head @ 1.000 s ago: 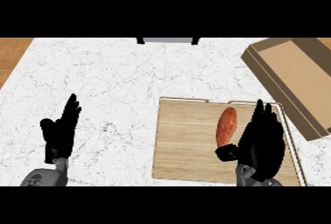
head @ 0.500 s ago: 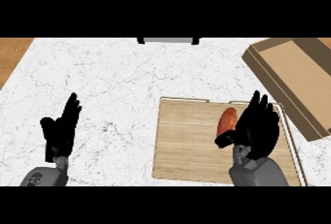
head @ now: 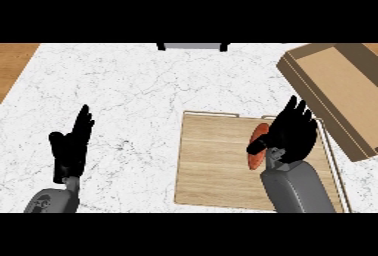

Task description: Pick the sweet potato from the tray and place it in the cardboard box

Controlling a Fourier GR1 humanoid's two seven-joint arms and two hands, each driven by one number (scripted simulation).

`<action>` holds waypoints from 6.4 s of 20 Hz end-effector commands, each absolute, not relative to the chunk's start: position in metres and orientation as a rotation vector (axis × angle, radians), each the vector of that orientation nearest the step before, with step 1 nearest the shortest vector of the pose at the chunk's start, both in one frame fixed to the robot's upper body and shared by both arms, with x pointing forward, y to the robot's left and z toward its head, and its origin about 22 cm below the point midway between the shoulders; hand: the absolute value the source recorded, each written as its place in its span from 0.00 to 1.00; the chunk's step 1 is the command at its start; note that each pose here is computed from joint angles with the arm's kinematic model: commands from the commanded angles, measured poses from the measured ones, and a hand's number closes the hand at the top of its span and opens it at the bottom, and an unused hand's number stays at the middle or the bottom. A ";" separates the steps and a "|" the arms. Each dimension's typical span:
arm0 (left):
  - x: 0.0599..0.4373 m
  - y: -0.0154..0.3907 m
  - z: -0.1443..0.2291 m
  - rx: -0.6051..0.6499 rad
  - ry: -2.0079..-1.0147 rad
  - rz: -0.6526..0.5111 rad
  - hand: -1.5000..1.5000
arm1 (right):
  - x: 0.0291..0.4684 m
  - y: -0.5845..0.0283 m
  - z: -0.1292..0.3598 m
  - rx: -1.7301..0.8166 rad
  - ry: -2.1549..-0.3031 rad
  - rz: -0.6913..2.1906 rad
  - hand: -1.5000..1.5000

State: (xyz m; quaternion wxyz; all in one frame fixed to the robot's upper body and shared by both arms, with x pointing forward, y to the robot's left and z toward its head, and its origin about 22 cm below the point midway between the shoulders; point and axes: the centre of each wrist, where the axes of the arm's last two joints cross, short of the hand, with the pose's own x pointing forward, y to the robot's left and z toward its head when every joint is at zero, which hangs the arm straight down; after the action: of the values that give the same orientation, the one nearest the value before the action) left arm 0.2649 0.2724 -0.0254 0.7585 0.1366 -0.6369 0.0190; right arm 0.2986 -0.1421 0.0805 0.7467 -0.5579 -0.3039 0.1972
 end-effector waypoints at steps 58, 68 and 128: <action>0.275 0.263 -0.024 0.288 -1.395 0.047 0.50 | 0.398 -0.123 0.043 -1.073 -0.663 0.617 1.00; 0.250 0.292 -0.026 0.292 -1.389 0.056 0.50 | 0.417 -0.091 0.105 -1.261 -0.865 0.602 1.00; 0.266 0.272 -0.025 0.300 -1.389 0.041 0.50 | 0.397 -0.445 0.141 -1.085 -1.497 -0.361 0.00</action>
State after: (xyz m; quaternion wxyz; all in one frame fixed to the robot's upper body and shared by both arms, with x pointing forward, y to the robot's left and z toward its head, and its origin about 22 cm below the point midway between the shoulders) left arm 0.2665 0.2668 -0.0231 0.7557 0.1298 -0.6417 0.0181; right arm 0.4001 -0.4353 0.1293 0.6179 -0.5084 -0.5932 -0.0881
